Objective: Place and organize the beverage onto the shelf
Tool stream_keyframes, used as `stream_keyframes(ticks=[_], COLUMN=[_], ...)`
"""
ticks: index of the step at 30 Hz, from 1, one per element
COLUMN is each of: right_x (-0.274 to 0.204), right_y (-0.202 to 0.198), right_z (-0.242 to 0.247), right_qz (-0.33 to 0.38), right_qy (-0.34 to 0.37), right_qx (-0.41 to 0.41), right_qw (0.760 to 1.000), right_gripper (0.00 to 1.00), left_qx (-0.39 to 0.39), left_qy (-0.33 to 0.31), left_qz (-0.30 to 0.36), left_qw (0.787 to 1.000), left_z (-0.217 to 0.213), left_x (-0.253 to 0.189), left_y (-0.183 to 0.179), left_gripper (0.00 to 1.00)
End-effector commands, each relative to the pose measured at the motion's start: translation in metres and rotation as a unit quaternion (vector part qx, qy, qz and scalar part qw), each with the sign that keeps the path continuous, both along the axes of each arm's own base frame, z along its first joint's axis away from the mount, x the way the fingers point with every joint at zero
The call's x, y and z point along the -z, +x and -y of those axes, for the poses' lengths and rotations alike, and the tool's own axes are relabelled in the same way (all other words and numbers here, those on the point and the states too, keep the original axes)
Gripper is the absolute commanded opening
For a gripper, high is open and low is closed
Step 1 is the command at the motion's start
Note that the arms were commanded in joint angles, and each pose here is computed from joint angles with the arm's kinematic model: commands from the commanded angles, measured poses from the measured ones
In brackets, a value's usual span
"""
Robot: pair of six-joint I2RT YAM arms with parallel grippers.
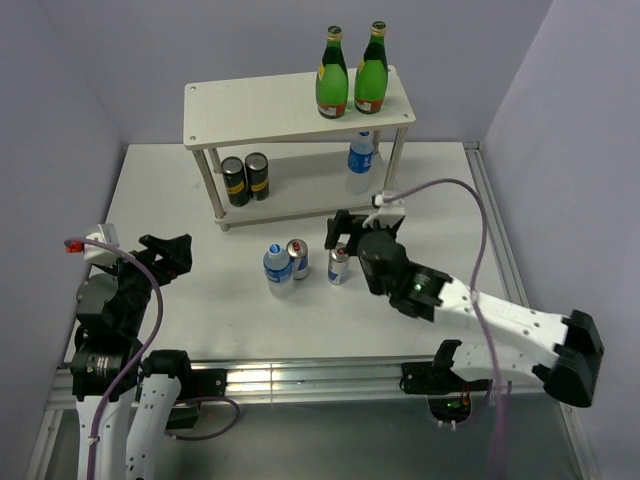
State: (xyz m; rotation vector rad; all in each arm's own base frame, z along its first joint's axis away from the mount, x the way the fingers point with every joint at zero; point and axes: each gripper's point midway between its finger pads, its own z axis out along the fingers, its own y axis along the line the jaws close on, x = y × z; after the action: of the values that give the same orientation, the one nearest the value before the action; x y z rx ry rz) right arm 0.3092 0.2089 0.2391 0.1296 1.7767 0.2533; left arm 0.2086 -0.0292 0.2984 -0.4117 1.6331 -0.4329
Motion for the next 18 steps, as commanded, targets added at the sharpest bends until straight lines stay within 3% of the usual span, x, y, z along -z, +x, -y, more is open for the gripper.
stream_keyframes(ticks=[1,3,7,9,14,18], right_x=[-0.002,0.005,0.04,0.06,0.092,0.117], right_y=[-0.051,-0.076,-0.139,-0.155,-0.172,-0.165], right_z=[0.006,-0.015,-0.082,-0.109,-0.155,-0.182], right_qz=[0.006,-0.002,-0.027,-0.048,-0.077,-0.092], right_qy=[0.02,0.035,0.046,0.037,0.024,-0.008], right_qx=[-0.008,-0.073,-0.244,-0.286,-0.321,-0.309], right_qw=[1.0,0.997,0.968,0.956,0.944,0.947], right_gripper=[1.0,1.0,1.0,1.0,1.0,1.0], left_qx=[0.006,0.006,0.006,0.004,0.003,0.003], left_qy=[0.012,0.012,0.012,0.012,0.011,0.011], left_qz=[0.022,0.022,0.022,0.021,0.02,0.02], left_qw=[1.0,1.0,1.0,1.0,1.0,1.0], left_z=[0.001,0.001,0.0,0.0,0.0,0.0], left_x=[-0.01,-0.01,-0.011,-0.01,-0.01,-0.009], left_y=[-0.001,-0.001,-0.001,0.0,0.0,0.0], left_gripper=[0.99,0.99,0.99,0.99,0.99,0.99])
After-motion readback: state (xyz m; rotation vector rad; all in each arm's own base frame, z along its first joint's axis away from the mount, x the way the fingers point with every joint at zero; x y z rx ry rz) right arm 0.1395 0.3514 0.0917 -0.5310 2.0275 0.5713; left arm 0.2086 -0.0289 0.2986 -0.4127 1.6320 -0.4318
